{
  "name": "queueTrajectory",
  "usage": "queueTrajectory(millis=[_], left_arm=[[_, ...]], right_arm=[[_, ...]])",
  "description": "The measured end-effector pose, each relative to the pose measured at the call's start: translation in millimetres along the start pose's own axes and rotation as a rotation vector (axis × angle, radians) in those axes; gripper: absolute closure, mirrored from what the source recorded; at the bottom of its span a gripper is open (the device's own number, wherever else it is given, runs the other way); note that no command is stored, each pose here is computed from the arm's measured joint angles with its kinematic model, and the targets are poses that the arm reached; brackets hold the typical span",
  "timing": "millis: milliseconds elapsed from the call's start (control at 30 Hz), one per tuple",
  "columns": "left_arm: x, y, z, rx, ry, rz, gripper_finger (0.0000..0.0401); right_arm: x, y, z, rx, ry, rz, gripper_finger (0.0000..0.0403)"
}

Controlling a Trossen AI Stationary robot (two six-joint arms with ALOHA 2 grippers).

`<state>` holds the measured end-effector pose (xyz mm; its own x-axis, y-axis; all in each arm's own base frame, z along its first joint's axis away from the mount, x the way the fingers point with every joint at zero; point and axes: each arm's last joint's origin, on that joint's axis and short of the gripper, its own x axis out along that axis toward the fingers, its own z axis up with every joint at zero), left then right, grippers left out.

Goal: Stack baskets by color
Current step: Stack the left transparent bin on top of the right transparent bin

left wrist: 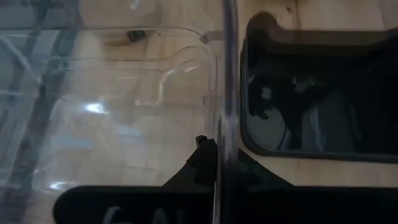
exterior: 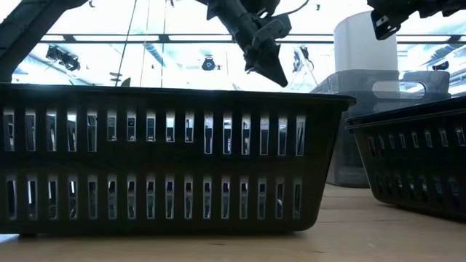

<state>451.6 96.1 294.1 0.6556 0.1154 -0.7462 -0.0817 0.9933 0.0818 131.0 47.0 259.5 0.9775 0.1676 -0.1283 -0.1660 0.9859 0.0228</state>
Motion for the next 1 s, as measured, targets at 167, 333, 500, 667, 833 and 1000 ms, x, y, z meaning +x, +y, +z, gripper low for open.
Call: queueTrajectory(millis=[167,333,500,667,833,1000], left_arm=[[1,-1,-1,-0.004,0.013,-0.004,0.0391],[1,-1,0,-0.003,-0.001,0.006,0.0359],[2,-2,-1,-0.002,0.019,0.018,0.0294],[0,-5,-1,0.012,0.022,0.014,0.0254],[0,-12,-2,0.073,0.049,0.053,0.0264],[0,-18,-5,0.09,0.091,0.068,0.0346]], right_arm=[[0,0,0,0.0,-0.001,0.0,0.0278],[0,0,0,-0.001,-0.001,0.0,0.0278],[0,0,0,0.001,0.0,0.0,0.0278],[0,0,0,0.006,0.0,0.0,0.0278],[0,0,0,0.009,0.0,0.0,0.0278],[0,0,0,0.017,0.0,0.0,0.0278]])
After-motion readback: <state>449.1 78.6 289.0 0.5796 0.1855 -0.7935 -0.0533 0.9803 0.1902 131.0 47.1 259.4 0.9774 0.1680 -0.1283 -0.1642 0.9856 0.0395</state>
